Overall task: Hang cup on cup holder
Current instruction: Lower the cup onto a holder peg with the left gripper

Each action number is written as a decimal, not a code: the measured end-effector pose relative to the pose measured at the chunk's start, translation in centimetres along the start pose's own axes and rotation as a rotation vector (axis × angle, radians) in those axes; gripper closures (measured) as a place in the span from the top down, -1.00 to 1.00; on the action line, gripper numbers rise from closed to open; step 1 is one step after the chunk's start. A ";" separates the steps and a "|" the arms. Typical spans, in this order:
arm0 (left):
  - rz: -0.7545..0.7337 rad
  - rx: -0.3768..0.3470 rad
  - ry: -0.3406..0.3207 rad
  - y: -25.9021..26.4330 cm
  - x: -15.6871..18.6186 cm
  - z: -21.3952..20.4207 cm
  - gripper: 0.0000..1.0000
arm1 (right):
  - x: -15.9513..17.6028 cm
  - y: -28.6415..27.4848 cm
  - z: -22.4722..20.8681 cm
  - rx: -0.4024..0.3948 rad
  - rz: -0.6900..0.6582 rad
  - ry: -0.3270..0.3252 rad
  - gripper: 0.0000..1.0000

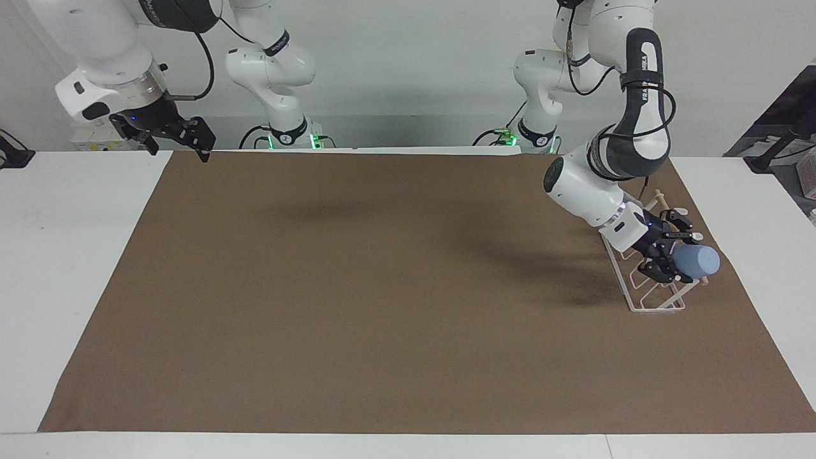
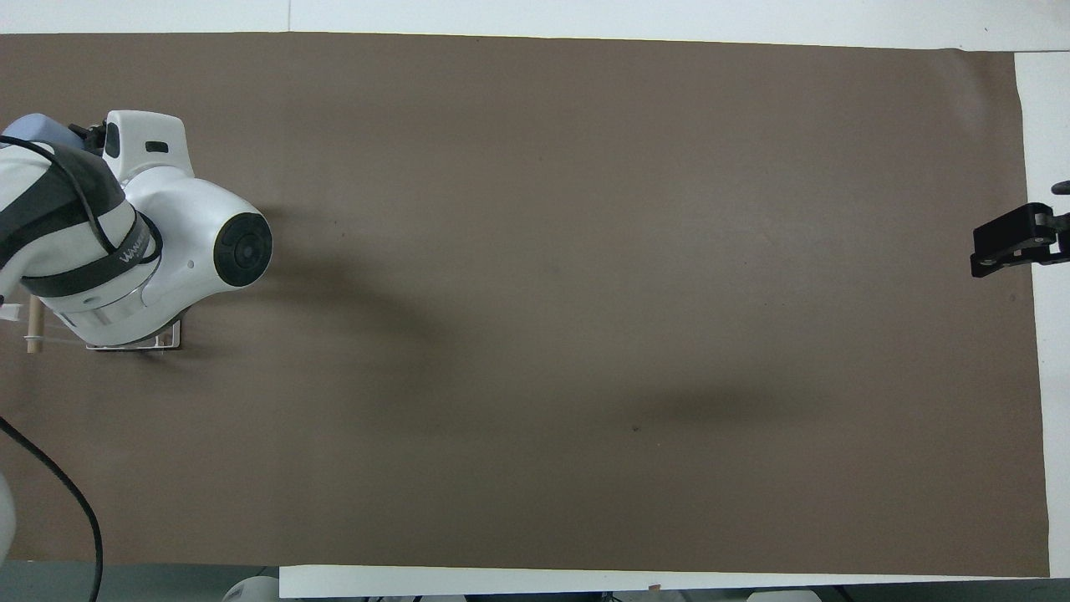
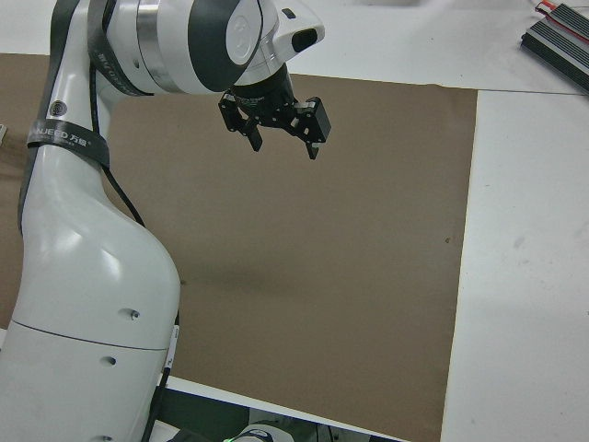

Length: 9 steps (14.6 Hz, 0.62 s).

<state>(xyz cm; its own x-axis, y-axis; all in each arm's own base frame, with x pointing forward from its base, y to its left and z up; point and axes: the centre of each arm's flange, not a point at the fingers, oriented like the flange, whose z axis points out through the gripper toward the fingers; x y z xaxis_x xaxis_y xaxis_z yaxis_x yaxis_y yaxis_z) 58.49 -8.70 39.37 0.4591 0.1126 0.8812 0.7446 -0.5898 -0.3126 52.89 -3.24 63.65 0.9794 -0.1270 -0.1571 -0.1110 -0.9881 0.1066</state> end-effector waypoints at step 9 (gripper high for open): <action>0.011 -0.042 -0.033 -0.2 -1.0 1.1 0.53 | 0.1 0.8 0.6 0.002 -0.021 -0.014 1.00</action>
<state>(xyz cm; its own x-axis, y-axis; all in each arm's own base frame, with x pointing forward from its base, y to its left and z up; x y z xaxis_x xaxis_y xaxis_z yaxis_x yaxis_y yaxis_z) 58.37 -7.84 38.19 0.4836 0.1314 0.8654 0.7188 -0.6238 -0.3069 52.80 -4.07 63.11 0.9790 -0.1077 -0.1729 -0.0911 -0.9907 0.1008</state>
